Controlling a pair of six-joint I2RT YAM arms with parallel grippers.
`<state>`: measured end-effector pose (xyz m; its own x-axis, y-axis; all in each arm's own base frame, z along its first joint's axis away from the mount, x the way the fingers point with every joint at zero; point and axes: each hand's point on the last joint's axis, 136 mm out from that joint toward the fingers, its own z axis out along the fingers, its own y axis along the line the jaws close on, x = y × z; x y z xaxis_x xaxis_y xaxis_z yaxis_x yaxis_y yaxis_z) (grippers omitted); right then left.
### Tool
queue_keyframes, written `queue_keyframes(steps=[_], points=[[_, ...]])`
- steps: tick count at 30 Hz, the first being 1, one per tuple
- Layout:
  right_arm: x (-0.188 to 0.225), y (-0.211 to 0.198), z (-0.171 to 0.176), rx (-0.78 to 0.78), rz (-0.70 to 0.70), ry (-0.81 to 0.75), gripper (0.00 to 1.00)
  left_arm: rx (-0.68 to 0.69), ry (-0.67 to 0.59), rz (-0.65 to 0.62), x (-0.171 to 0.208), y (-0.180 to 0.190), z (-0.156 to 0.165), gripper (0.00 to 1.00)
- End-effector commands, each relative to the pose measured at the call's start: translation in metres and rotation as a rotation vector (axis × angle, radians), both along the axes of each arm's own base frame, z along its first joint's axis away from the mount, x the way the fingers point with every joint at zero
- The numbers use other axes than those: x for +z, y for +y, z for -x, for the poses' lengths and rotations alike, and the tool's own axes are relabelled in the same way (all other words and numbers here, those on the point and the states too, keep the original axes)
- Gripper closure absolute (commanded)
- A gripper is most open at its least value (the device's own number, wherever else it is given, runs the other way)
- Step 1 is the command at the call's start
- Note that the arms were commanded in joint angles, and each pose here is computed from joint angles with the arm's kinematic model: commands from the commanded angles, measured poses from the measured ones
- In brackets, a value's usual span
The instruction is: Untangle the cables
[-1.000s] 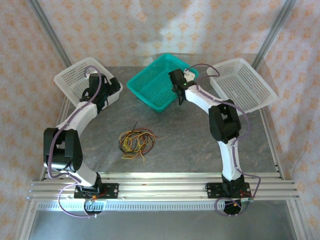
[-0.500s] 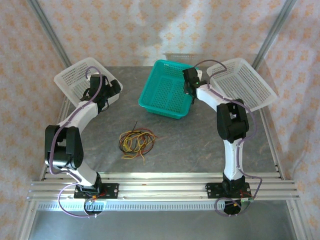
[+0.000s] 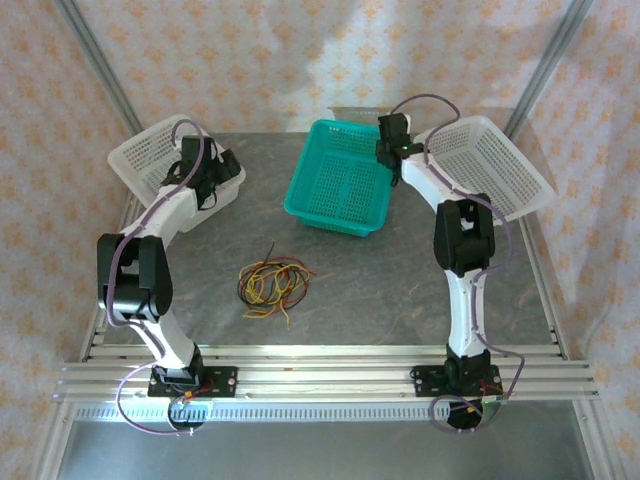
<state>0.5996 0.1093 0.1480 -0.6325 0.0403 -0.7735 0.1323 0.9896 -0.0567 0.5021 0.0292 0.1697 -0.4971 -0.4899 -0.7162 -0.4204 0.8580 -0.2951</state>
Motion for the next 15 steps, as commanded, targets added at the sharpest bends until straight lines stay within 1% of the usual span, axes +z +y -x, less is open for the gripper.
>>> queue_keyframes(steps=[1, 3, 4, 6, 7, 15], points=[[0.022, 0.004, 0.002, 0.008, -0.016, -0.022, 0.4, 0.022, 0.047, -0.011, -0.003, 0.009, -0.006, 0.0], [0.037, 0.004, 0.009, -0.003, -0.061, -0.054, 0.29, 0.033, 0.062, -0.011, -0.006, 0.01, -0.015, 0.0], [0.043, 0.004, 0.014, -0.014, -0.08, -0.063, 0.26, 0.043, 0.073, -0.011, -0.008, 0.011, -0.019, 0.0], [0.05, 0.001, 0.024, -0.033, -0.106, -0.069, 0.24, 0.055, 0.093, -0.012, -0.011, 0.013, -0.028, 0.0], [0.051, -0.001, 0.03, -0.039, -0.115, -0.066, 0.23, 0.06, 0.111, -0.013, -0.019, 0.014, -0.034, 0.0], [0.048, -0.012, 0.072, -0.071, -0.136, -0.043, 0.22, 0.115, 0.18, -0.068, -0.032, 0.028, -0.07, 0.0]])
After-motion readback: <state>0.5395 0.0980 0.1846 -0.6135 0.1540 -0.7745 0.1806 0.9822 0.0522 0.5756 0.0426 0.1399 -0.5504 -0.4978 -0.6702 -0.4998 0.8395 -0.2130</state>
